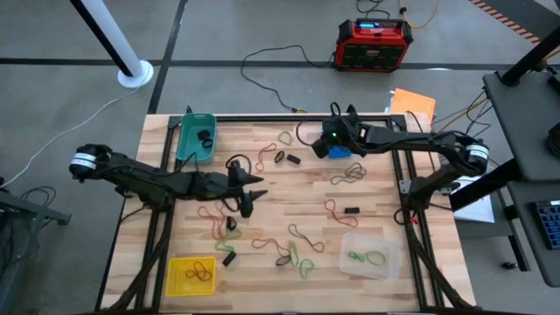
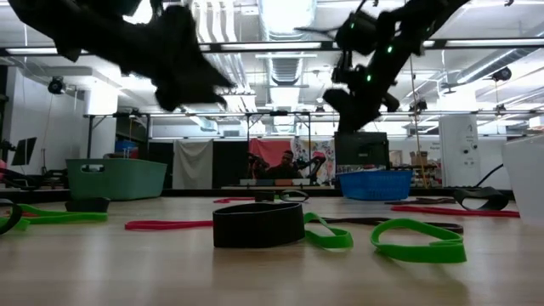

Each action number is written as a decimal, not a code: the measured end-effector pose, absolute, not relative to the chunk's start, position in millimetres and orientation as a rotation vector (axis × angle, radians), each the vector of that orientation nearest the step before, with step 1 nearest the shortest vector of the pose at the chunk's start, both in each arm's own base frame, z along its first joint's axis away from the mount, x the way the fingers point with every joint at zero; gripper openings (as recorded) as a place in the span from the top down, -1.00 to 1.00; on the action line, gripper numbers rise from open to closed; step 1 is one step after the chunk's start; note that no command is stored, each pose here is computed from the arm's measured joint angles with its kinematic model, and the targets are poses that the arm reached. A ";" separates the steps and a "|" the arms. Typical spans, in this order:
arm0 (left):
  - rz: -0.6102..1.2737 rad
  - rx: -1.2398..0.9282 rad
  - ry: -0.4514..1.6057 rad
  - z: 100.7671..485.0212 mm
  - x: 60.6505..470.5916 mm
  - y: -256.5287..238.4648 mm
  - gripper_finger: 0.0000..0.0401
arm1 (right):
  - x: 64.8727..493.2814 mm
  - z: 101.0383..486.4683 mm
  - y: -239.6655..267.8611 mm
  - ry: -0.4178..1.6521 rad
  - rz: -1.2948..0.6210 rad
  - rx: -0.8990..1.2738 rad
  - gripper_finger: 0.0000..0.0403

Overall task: Sort rubber bands into baskets
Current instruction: Put the red rubber band into the yellow basket

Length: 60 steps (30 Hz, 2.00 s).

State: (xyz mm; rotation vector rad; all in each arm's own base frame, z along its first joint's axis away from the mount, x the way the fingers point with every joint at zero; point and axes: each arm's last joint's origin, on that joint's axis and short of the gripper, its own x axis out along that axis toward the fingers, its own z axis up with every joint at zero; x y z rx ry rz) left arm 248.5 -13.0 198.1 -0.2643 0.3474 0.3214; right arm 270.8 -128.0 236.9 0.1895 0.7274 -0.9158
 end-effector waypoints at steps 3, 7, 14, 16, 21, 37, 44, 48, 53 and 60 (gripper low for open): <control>0.411 -0.338 0.430 188.8 244.2 0.2 0.04 | 269.7 248.8 -111.8 0.698 -0.868 0.175 0.31; 0.477 -0.365 0.475 183.9 240.9 11.7 0.08 | 265.8 263.2 -88.1 0.672 -0.796 0.151 0.33; 0.515 -0.375 0.478 183.1 239.8 20.7 0.09 | 250.1 272.9 -44.5 0.766 -0.652 0.086 0.29; 0.530 -0.375 0.495 181.6 238.5 23.4 0.09 | 247.5 275.0 -33.9 0.761 -0.627 0.101 0.26; 0.588 -0.410 0.522 178.2 234.9 33.0 0.08 | 248.1 275.6 -16.2 0.709 -0.586 0.134 0.21; 0.739 -0.294 0.888 185.3 284.2 80.3 0.08 | 262.5 262.3 -3.0 0.718 -0.551 0.137 0.11; 0.801 -0.356 0.992 155.9 294.0 114.5 0.08 | 261.3 259.4 4.4 0.731 -0.527 0.130 0.11; 0.798 -0.371 1.009 148.9 300.0 120.2 0.08 | 261.3 259.4 4.7 0.731 -0.527 0.130 0.09; 0.797 -0.372 1.002 147.5 305.8 122.4 0.08 | 261.3 259.3 4.6 0.731 -0.527 0.130 0.08; 0.804 -0.377 0.988 141.3 309.6 126.8 0.08 | 261.3 259.2 4.4 0.732 -0.528 0.130 0.08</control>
